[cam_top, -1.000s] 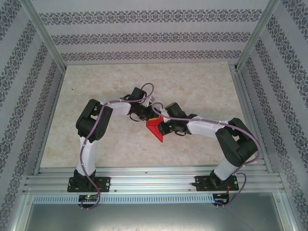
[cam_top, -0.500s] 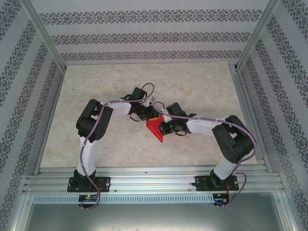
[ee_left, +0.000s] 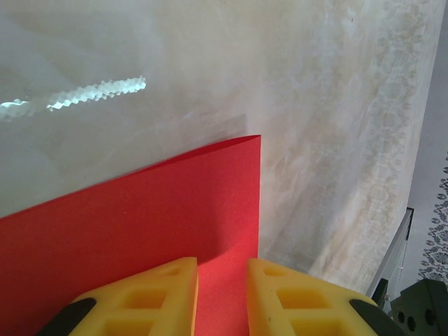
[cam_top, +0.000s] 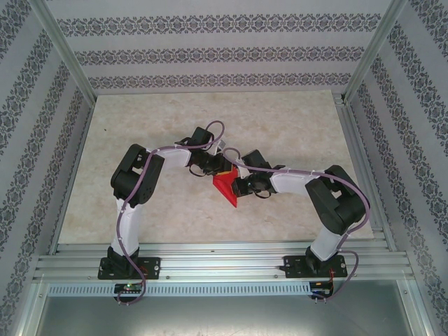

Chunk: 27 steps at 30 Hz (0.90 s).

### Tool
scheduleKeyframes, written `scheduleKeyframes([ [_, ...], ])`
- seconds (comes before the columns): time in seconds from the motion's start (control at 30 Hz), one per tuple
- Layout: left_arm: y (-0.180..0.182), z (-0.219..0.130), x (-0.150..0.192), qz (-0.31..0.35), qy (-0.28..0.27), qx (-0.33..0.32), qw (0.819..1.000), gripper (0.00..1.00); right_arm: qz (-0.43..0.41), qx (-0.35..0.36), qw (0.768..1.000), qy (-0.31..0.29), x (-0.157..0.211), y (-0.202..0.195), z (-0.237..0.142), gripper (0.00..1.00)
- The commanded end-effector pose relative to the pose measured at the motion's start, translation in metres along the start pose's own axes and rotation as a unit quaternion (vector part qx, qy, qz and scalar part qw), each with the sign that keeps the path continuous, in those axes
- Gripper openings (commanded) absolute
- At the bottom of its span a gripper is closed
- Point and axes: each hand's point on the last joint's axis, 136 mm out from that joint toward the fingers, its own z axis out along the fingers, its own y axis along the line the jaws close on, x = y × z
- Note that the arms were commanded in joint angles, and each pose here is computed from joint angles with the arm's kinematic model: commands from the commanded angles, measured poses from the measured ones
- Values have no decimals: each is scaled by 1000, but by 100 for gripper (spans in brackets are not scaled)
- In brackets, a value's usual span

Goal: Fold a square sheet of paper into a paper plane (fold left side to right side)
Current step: Third fold the triangle at the center of the table.

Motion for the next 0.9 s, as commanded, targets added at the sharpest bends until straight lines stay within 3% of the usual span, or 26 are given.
scheduleKeyframes([
  [0.0, 31, 16, 17, -10, 24, -50, 998, 26, 6, -6, 1000, -7, -9, 0, 1, 0],
  [0.5, 22, 10, 13, 0, 20, -45, 999, 29, 18, 3, 1000, 17, 4, -6, 9, 0],
  [0.87, -6, -54, -37, 23, -43, -29, 998, 45, 27, 24, 998, 54, 26, -15, 16, 0],
])
